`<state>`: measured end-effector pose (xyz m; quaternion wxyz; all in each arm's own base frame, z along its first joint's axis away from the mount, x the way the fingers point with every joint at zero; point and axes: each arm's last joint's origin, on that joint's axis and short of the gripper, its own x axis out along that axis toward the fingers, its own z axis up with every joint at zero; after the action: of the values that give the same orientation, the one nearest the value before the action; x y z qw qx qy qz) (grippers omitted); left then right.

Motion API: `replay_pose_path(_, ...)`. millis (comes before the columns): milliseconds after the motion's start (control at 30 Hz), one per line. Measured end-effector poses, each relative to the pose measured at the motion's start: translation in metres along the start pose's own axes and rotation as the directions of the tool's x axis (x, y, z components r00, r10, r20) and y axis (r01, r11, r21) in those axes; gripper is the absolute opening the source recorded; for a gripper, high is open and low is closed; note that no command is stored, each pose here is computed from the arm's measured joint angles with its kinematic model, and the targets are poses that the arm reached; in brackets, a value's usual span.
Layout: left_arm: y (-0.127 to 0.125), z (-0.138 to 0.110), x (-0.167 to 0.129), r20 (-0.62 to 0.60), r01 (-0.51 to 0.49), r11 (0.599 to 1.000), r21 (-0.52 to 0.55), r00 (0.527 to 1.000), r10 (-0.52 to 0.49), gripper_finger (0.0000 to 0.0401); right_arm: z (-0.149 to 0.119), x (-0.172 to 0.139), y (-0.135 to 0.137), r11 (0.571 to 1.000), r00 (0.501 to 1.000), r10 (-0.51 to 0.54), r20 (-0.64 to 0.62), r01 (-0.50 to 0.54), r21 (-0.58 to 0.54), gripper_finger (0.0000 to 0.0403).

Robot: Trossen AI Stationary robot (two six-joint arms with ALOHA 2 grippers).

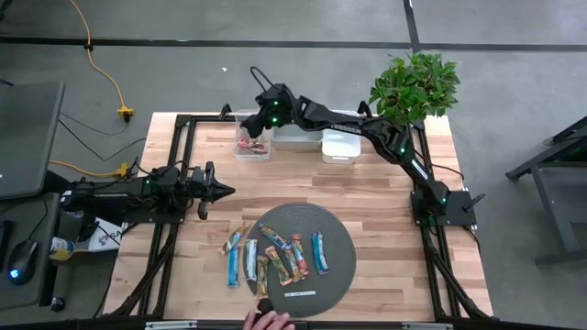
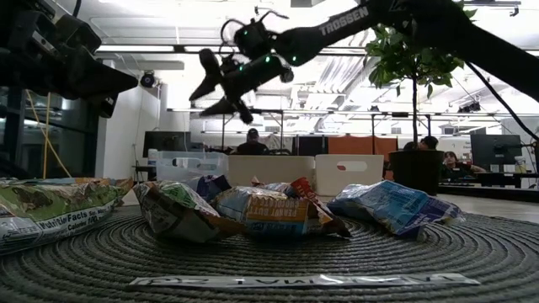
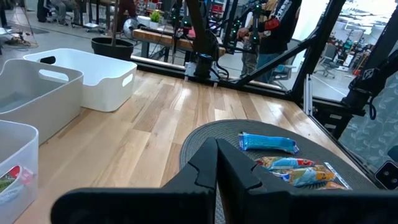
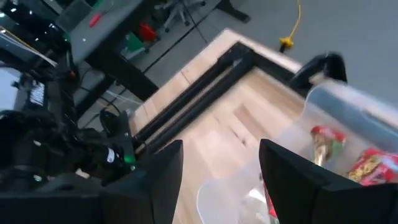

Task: Pick and place Granola Bars by type
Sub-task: Put the red granola bar into the transparent bin

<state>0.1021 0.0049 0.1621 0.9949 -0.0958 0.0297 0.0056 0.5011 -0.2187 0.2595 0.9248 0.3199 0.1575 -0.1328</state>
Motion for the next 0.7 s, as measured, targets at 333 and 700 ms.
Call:
replay_pose_path(333, 0.000, 0.000, 0.000, 0.000, 0.000, 1.000, 0.000, 1.000, 0.000, 0.0000, 0.022, -0.036, 0.032, 0.998, 1.000, -0.002, 0.023, 0.003, -0.058, 0.0195)
replay_pose_path(700, 0.000, 0.000, 0.000, 0.000, 0.000, 1.000, 0.000, 1.000, 0.000, 0.0000, 0.024, -0.085, 0.097, 0.983, 0.999, 0.041, -0.036, -0.046, -0.178, 0.0195)
